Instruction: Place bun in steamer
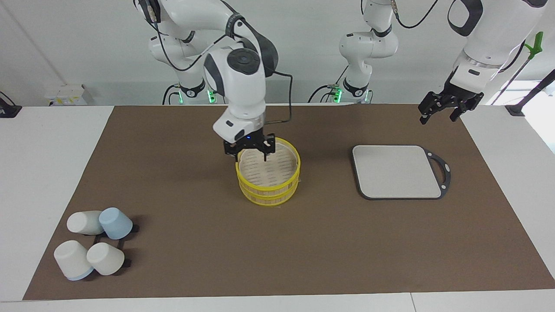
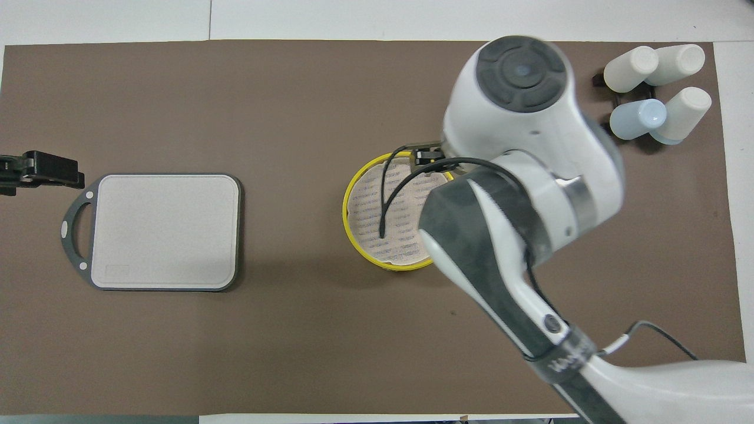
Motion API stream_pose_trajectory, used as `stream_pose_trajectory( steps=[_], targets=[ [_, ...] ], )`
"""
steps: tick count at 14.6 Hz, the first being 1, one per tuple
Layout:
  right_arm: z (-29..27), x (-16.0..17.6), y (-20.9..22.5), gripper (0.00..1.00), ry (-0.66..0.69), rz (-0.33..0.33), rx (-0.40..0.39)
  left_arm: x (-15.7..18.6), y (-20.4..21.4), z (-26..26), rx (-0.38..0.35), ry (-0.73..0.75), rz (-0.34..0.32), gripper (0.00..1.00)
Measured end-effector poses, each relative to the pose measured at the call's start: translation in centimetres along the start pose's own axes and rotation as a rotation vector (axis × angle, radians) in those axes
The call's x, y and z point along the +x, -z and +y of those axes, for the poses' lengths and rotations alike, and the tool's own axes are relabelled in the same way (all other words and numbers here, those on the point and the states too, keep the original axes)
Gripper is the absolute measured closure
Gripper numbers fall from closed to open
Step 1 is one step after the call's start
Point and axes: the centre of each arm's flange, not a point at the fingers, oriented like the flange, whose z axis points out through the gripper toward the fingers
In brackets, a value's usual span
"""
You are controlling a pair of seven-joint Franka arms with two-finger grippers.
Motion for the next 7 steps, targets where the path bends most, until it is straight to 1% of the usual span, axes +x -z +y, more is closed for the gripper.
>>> stream_pose_trajectory(
  steps=[1, 3, 5, 7],
  targets=[
    [3.7, -0.5, 2.1, 0.00, 0.010, -0.026, 0.009, -0.1, -0.1, 0.0, 0.000, -0.002, -0.006, 0.00],
    [9.5, -2.1, 5.1, 0.00, 0.015, -0.047, 0.028, -0.3, -0.5, 0.0, 0.001, -0.003, -0.027, 0.00],
    [11.5, -3.7, 5.8, 0.00, 0.044, -0.053, 0.026, -0.4, -0.6, 0.0, 0.001, -0.003, -0.037, 0.00],
    [11.6, -4.9, 5.3, 0.00, 0.053, -0.064, 0.017, -0.5, -0.6, 0.0, 0.001, -0.004, -0.042, 0.00]
  ],
)
